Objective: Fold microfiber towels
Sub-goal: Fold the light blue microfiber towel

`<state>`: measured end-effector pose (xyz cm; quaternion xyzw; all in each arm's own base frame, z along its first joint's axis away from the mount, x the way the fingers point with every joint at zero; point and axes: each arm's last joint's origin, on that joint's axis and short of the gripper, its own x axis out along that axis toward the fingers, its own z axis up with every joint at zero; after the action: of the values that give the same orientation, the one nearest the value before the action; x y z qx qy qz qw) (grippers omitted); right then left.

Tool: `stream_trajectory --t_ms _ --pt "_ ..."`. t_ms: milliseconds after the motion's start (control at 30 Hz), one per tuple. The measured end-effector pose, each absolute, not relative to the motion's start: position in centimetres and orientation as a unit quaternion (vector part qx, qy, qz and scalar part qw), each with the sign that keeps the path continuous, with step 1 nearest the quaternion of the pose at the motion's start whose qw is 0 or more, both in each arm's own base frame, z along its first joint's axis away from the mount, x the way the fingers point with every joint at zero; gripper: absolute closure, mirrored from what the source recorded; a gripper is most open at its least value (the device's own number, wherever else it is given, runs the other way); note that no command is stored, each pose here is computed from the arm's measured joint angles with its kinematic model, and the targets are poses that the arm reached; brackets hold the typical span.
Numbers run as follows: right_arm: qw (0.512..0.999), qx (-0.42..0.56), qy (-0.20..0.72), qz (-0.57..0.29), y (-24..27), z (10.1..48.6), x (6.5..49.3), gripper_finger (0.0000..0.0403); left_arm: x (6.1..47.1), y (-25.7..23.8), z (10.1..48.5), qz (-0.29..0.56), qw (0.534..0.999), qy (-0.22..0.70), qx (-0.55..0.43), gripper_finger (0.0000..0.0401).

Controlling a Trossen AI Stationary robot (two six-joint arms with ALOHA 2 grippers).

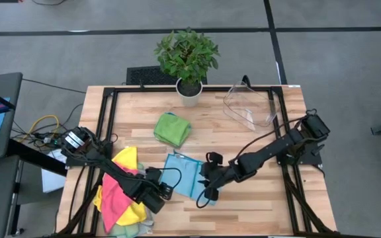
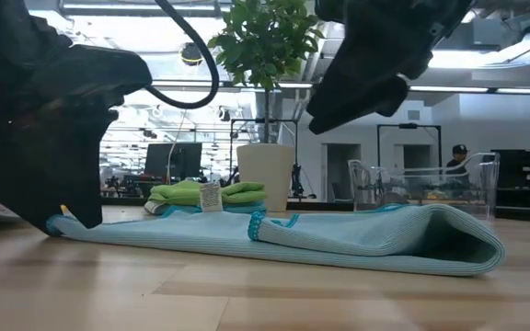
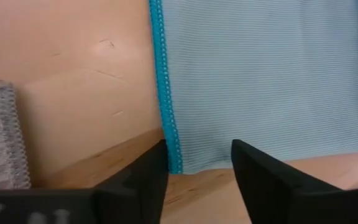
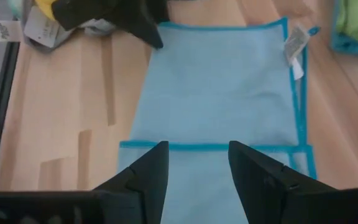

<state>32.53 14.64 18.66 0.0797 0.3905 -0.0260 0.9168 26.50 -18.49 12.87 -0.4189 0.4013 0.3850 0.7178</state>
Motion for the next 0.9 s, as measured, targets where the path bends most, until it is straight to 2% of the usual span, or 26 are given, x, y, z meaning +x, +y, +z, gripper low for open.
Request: stream_trajectory --t_ms 233,433,633,900 --pt "0.909 0.111 0.401 -0.029 16.0 18.5 31.7 0.0209 26.7 -18.2 12.8 0.383 0.718 0.411 -0.412 0.0296" --pt "0.913 0.104 0.394 -0.022 17.8 18.6 30.7 0.022 27.1 -17.6 12.8 0.38 0.72 0.417 -0.404 0.0388" --pt "0.932 0.096 0.348 -0.024 18.5 18.7 31.0 0.0249 27.4 -17.5 12.9 0.371 0.726 0.417 -0.402 0.0397" --pt "0.929 0.094 0.358 -0.02 19.6 15.0 32.2 0.0292 27.4 -17.4 13.1 0.367 0.725 0.422 -0.402 0.0399"
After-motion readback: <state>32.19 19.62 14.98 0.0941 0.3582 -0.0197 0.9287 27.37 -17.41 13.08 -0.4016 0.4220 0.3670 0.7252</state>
